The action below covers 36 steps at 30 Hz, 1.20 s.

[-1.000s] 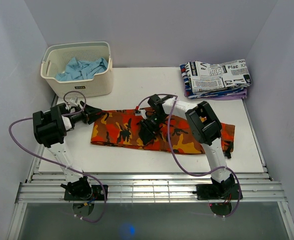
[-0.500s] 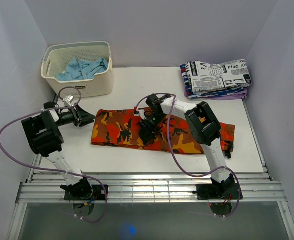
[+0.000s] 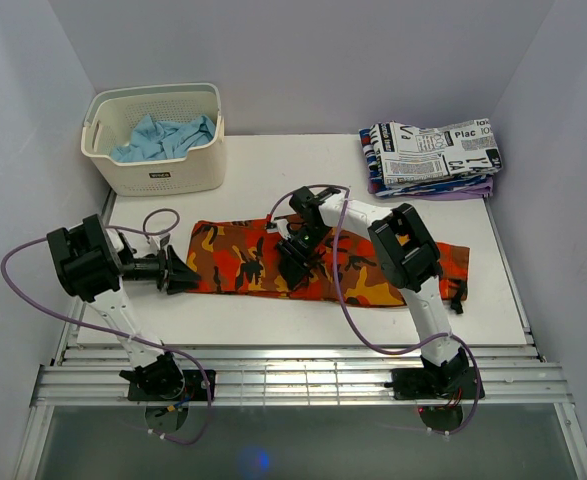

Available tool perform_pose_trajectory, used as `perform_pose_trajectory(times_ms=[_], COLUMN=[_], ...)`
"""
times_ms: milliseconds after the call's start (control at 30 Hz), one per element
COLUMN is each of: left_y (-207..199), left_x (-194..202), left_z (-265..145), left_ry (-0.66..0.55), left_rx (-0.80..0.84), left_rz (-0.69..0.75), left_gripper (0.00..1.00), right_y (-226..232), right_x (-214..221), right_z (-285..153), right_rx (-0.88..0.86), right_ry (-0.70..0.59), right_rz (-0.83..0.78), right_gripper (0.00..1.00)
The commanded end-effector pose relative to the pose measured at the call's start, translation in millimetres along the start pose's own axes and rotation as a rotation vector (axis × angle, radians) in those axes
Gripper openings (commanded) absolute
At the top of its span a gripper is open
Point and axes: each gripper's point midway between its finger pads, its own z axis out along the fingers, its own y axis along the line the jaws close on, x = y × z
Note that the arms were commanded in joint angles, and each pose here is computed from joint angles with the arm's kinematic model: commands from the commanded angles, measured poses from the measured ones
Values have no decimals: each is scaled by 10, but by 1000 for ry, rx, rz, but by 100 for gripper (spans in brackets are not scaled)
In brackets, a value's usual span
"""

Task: Fold and stack the trousers
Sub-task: Fold the trousers

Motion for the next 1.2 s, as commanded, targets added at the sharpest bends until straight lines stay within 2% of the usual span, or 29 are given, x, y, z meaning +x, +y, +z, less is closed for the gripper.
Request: perform_pose_trajectory(times_ms=[0, 100, 133, 200, 300, 333, 367, 400, 433, 500, 633, 667, 700, 867, 933, 1167], left_y=[422, 264, 52, -319, -842, -957, -1080, -996, -1024, -1094, -847, -825, -724, -583, -500, -400], left_x=[-48, -192, -293, -396, -571, -578, -596, -735, -754, -976, -1286, -1402, -1468, -1808, -1848, -1937], left_z=[-52, -179, -218, -300, -269, -173, -164, -89, -8, 26, 215, 220, 273, 299, 320, 221], left_ry=[10, -44, -93, -139, -204, -188, -186, -224, -223, -295, -365, -397, -403, -521, -543, -653], left_rx=[-169, -114, -23, 87, 200, 217, 224, 188, 172, 151, 120, 123, 121, 130, 147, 175], left_rz=[30, 80, 164, 238, 421, 456, 376, 452, 452, 458, 299, 306, 238, 186, 121, 66], left_gripper=[50, 49, 48, 48, 49, 49, 49, 49, 49, 49, 49, 49, 49, 51, 53, 62], right_y=[-654, -666, -673, -673, -671, -667, -666, -667, -668, -667, -644, -648, -647, -684, -683, -697], right_x=[296, 339, 331, 330, 315, 315, 309, 314, 313, 309, 282, 286, 279, 331, 381, 439], right_z=[93, 108, 114, 123, 142, 145, 144, 145, 142, 136, 134, 139, 136, 173, 194, 195], right_rx=[219, 216, 214, 208, 197, 194, 194, 194, 195, 196, 187, 184, 184, 186, 182, 189], right_ry=[122, 135, 137, 139, 138, 138, 137, 138, 139, 139, 137, 138, 138, 152, 164, 175], right_rz=[-34, -35, -38, -37, -32, -30, -29, -30, -31, -31, -34, -28, -28, -16, -9, -15], right_gripper=[36, 36, 36, 36, 35, 35, 35, 35, 35, 35, 35, 35, 35, 34, 34, 33])
